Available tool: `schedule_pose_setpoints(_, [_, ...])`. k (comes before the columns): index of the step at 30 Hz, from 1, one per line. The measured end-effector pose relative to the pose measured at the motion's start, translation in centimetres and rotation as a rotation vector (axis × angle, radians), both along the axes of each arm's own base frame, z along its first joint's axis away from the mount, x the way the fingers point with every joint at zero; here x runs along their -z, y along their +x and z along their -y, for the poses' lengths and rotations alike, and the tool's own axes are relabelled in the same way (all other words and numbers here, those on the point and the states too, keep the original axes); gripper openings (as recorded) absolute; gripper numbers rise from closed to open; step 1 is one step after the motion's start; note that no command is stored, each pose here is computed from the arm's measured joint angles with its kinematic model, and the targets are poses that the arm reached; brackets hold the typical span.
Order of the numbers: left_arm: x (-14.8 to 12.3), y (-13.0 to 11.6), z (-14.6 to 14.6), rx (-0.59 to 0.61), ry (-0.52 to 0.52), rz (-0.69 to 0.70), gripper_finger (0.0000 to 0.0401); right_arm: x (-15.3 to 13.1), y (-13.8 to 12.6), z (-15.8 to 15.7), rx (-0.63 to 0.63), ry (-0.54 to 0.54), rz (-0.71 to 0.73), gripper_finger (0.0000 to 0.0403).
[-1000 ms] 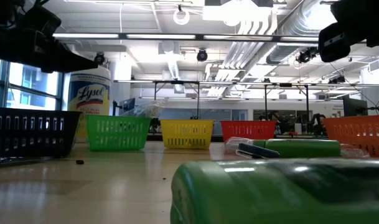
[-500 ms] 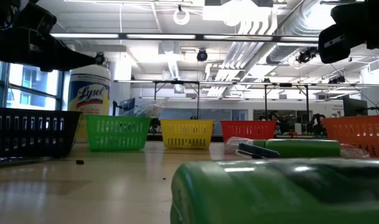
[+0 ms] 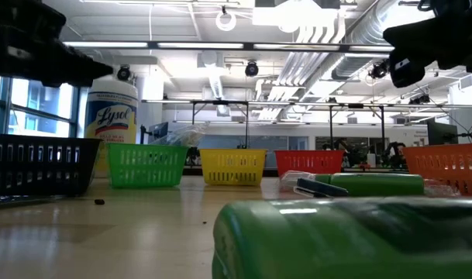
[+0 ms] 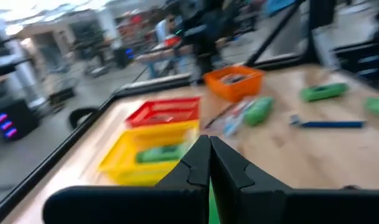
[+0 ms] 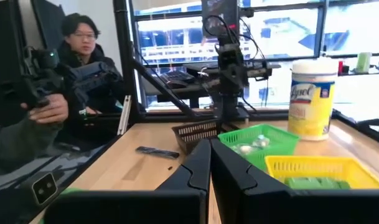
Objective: Pick & Place Travel size toiletries
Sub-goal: Put the green shampoo into the yellow bin
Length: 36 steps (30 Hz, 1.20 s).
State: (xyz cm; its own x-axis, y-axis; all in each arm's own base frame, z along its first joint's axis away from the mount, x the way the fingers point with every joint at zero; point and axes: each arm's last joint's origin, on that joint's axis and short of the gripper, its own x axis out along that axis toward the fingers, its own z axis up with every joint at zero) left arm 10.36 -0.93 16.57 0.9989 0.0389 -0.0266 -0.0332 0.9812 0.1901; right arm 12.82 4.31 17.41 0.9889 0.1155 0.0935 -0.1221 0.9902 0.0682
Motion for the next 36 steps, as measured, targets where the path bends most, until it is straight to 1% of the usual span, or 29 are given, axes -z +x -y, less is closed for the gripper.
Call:
schedule_pose_setpoints(2, [-0.36,0.01,0.13,0.043,-0.005,0.038,0.0,-0.05,0.04,0.09,0.006,0.009,0.004,0.0004])
schedule_pose_setpoints(4, [-0.61,0.0,0.2,0.069,-0.045,0.064,0.0,-0.04,0.09,0.12,0.009,0.01,0.005,0.0004])
schedule_pose_setpoints(12, [-0.58,-0.02,0.18,0.063,-0.043,0.041,0.0,0.02,0.26,0.24,0.023,0.008,0.004,0.0004])
schedule_pose_setpoints(28, [-0.59,-0.02,0.18,0.062,-0.04,0.042,0.0,-0.03,0.26,0.23,0.02,0.009,0.009,0.0004])
schedule_pose_setpoints(32, [-0.59,-0.02,0.18,0.062,-0.04,0.042,0.0,-0.07,0.25,0.22,0.016,0.05,0.008,0.0004])
schedule_pose_setpoints(36, [-0.59,-0.02,0.18,0.062,-0.035,0.041,0.0,-0.09,0.25,0.23,0.019,0.041,0.011,0.0004])
